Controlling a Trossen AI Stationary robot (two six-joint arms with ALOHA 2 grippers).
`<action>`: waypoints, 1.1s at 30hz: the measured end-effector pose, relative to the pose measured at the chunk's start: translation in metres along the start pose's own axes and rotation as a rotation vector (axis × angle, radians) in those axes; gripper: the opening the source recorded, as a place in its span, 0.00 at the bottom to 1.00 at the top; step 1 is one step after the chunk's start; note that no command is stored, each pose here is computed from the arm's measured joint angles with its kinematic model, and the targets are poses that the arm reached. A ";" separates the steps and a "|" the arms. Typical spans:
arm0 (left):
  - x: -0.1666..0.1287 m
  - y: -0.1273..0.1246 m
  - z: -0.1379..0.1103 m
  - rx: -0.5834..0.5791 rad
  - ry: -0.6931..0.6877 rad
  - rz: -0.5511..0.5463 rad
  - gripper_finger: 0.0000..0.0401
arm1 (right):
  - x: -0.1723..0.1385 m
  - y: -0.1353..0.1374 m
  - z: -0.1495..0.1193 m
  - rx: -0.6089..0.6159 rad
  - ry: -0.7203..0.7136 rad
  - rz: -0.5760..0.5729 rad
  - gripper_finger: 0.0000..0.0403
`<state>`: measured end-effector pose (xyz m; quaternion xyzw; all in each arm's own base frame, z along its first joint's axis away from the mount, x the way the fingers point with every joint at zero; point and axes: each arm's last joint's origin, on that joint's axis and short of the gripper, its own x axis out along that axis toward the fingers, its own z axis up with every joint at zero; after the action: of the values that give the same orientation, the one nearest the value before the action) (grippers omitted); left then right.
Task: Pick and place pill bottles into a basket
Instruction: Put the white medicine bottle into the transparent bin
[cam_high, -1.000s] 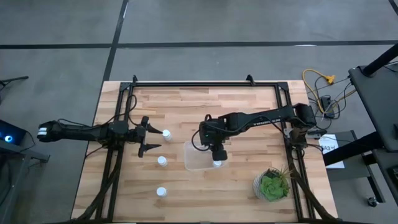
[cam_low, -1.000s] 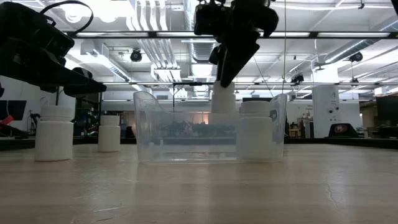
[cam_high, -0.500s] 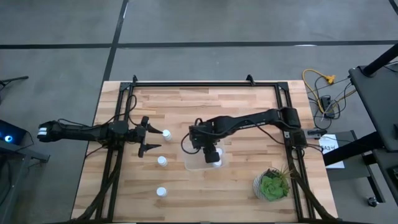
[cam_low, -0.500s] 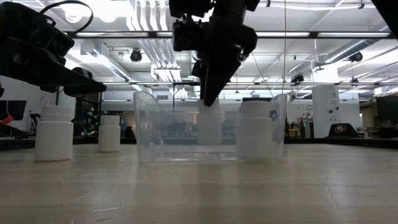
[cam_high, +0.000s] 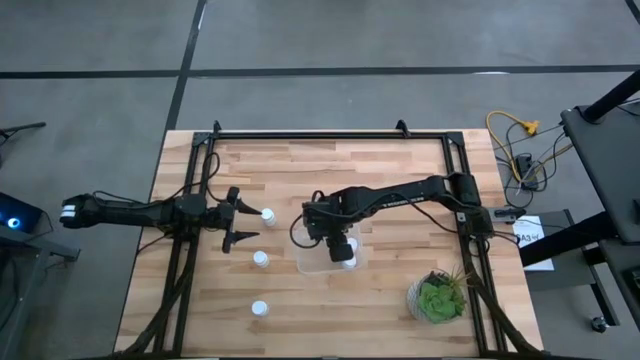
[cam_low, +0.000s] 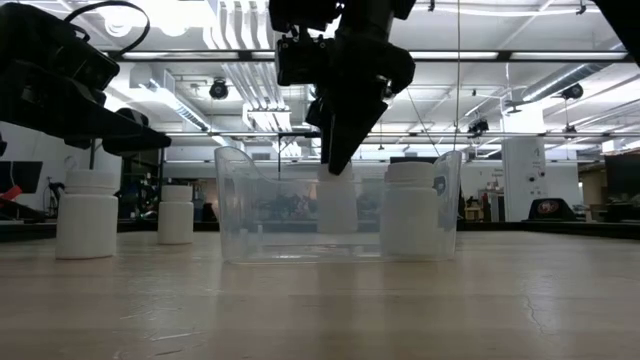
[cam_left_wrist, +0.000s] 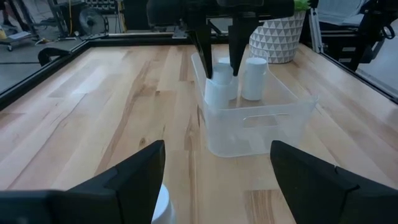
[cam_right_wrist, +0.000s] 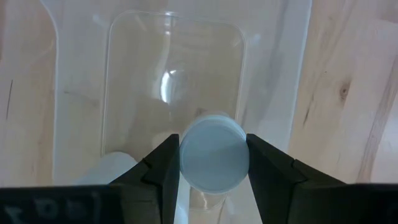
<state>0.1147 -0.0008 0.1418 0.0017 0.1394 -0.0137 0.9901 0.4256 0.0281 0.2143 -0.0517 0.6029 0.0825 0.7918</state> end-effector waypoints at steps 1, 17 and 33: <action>0.000 0.000 0.000 0.000 0.000 0.000 0.68 | 0.000 0.000 0.000 0.003 0.001 0.000 0.35; 0.000 0.000 0.000 0.000 0.000 0.000 0.68 | 0.003 0.000 -0.006 0.021 0.049 0.004 0.47; 0.000 0.000 0.000 0.000 0.002 0.000 0.68 | -0.011 0.000 -0.007 0.027 0.025 0.008 0.48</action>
<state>0.1147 -0.0008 0.1416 0.0016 0.1401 -0.0137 0.9900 0.4160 0.0256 0.2225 -0.0397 0.6142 0.0771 0.7843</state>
